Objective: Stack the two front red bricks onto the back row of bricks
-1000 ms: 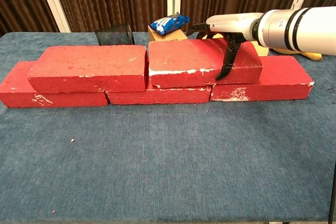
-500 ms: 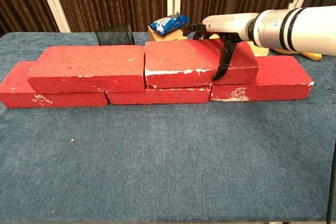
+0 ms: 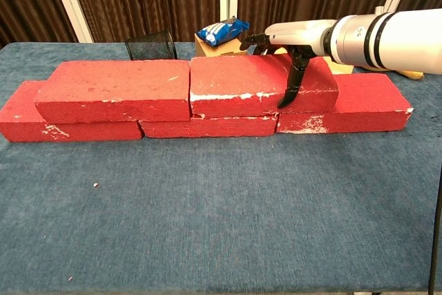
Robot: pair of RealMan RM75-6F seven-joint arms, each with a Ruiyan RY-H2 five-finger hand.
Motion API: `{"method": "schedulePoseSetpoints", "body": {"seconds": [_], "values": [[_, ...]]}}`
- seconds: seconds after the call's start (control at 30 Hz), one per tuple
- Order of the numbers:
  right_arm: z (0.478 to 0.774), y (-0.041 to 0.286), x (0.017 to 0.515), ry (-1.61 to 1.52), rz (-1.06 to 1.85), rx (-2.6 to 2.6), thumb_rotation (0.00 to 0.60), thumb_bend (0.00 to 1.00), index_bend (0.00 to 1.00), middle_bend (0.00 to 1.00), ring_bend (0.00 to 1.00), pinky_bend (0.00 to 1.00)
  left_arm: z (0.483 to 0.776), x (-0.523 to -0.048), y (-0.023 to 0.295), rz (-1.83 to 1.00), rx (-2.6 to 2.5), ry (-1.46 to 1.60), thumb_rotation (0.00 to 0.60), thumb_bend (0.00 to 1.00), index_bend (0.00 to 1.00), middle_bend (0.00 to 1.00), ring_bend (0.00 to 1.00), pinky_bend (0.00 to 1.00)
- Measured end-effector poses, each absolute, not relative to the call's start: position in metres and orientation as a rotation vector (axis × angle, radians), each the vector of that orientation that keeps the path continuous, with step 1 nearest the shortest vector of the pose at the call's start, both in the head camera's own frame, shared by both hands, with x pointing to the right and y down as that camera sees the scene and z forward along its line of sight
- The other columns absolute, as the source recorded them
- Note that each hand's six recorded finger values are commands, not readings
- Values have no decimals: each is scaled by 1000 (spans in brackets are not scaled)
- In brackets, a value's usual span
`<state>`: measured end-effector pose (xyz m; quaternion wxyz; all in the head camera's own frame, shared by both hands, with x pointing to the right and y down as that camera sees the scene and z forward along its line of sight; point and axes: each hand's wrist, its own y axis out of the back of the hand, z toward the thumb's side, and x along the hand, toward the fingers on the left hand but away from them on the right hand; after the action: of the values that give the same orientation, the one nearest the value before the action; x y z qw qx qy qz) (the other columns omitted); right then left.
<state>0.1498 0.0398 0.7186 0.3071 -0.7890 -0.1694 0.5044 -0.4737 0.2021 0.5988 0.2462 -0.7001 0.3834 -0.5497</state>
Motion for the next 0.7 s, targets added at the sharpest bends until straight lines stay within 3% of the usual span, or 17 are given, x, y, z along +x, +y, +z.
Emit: {"method": "schedulePoseSetpoints", "body": {"seconds": [0.23, 0.43, 0.7], "values": [[720, 40, 150, -456, 1342, -2100, 600, 0, 0, 243, 169, 0, 599, -475, 202, -1502, -1909, 1048, 600, 0, 7, 0, 0, 0], [722, 41, 151, -449, 1353, -2119, 600, 0, 0, 79, 10, 0, 599, -475, 202, -1504, -1910, 1050, 600, 0, 7, 0, 0, 0], [719, 39, 149, -463, 1335, -2125, 600, 0, 0, 0, 0, 0, 598, -476, 202, -1503, -1909, 1055, 600, 0, 7, 0, 0, 0]]}}
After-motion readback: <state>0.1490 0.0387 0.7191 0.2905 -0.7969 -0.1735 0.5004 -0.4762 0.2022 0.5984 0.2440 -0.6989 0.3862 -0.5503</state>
